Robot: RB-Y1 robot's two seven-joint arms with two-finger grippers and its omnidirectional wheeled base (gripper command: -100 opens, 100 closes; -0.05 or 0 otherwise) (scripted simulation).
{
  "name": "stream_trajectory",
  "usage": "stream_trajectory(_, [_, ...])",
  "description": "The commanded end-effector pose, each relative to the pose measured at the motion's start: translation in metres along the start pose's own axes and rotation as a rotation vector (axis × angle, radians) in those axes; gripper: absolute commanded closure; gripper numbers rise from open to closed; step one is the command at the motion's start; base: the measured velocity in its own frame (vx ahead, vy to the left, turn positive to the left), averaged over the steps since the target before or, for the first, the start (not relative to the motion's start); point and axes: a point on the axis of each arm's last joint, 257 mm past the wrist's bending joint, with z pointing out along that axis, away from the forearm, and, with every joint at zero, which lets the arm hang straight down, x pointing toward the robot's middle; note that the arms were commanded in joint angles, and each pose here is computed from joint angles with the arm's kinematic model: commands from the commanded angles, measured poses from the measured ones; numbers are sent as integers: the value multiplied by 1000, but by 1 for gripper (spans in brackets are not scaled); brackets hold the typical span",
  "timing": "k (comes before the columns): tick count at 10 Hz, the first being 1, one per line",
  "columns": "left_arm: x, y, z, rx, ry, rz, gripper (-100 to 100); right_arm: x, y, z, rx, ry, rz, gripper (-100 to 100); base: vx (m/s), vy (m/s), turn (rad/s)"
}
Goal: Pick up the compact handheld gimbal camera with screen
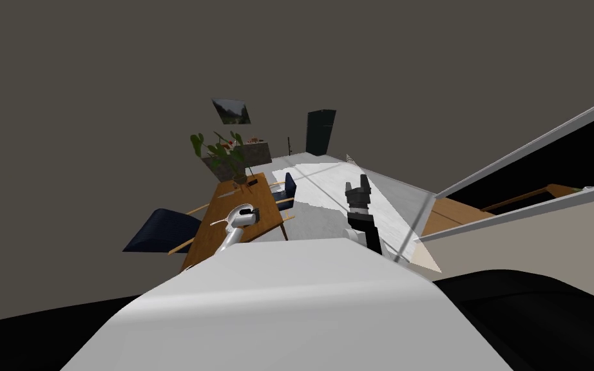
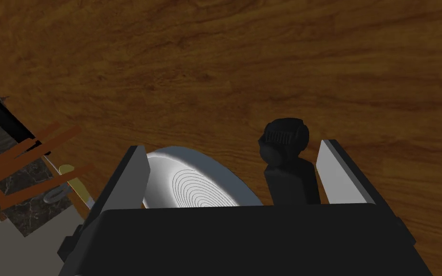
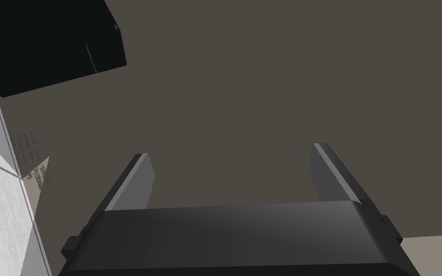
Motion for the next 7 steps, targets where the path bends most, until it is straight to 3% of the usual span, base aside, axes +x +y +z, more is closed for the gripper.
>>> stream_trajectory(1, [-6, 17, 4, -64, -10, 5, -100, 0, 0, 0, 0, 0, 0, 0, -20, 79, -93])
stream_trajectory(7, [-24, 52, 9, -215, -35, 15, -100, 0, 0, 0, 0, 0, 0, 0, -10, 66, -68])
